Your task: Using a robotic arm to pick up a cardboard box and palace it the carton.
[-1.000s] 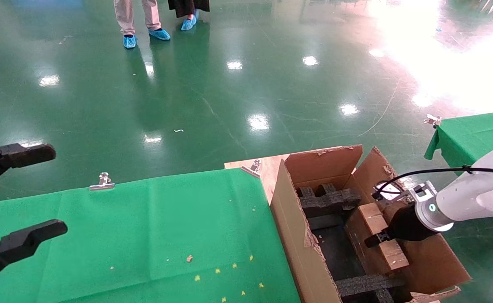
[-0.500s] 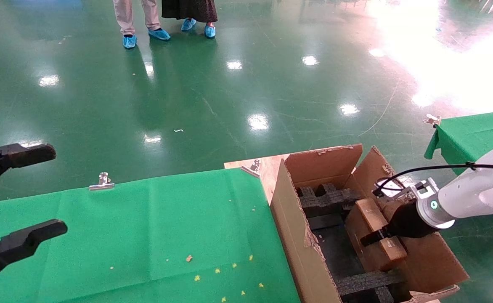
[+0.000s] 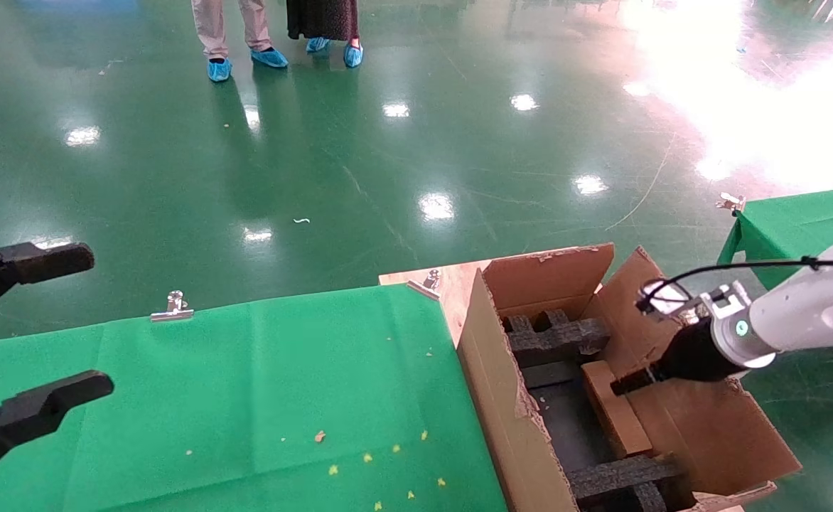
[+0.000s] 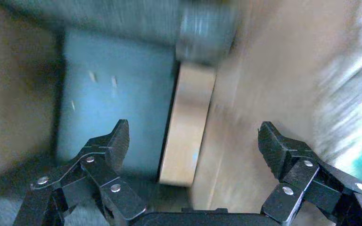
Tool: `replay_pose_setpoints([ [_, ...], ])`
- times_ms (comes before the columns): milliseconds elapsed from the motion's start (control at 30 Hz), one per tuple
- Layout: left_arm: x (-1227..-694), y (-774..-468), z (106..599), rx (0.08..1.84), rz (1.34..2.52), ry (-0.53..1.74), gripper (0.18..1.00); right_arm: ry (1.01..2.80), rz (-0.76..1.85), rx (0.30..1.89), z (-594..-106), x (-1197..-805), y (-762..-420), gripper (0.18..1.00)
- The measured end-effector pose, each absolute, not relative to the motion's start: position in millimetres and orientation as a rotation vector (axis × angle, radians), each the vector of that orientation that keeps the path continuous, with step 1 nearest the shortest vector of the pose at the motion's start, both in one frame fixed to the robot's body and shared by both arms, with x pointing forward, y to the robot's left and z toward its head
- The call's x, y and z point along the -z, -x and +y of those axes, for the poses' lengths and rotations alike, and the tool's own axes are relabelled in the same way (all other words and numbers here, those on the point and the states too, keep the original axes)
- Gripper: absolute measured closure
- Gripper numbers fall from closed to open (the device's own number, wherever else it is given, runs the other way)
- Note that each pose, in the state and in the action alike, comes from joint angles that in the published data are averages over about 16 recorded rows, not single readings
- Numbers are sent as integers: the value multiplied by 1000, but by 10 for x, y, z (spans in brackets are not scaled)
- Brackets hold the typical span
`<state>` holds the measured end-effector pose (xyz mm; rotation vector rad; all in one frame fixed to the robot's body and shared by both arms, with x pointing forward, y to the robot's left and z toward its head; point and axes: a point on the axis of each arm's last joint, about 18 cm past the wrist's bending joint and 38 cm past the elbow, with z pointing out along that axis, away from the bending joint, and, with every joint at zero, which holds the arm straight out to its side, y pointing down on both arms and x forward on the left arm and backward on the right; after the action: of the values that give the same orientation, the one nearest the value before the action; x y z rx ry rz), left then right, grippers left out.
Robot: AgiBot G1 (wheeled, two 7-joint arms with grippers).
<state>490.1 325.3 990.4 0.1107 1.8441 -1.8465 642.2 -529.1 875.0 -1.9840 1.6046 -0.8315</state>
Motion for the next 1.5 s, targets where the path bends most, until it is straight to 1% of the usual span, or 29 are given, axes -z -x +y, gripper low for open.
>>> replay_pose_setpoints([
  [167, -9904, -4901, 3253, 1847, 1844, -111, 184, 1952, 1454, 877, -5160, -9151, -6469, 188],
  [333, -9904, -4901, 3253, 1847, 1844, -111, 184, 1916, 1250, 891, -4906, -9564, -6449, 180],
  [467, -9904, -4901, 3253, 1847, 1844, -111, 184, 1882, 1081, 876, -4640, -9844, -6373, 178],
  [667, -9904, -4901, 3254, 1847, 1844, -110, 184, 1840, 879, 835, -4280, -10122, -6203, 178],
  [833, -9903, -4902, 3254, 1847, 1844, -110, 184, 1816, 797, 809, -4119, -10231, -6108, 178],
  [1033, -9903, -4902, 3255, 1847, 1844, -110, 184, 1810, 751, 792, -4024, -10270, -6064, 178],
  [1267, -9903, -4902, 3255, 1847, 1844, -110, 184, 1818, 701, 746, -3879, -10210, -6061, 178],
  [1500, -9903, -4902, 3255, 1847, 1844, -110, 184, 1819, 581, 667, -3593, -10154, -5995, 178],
])
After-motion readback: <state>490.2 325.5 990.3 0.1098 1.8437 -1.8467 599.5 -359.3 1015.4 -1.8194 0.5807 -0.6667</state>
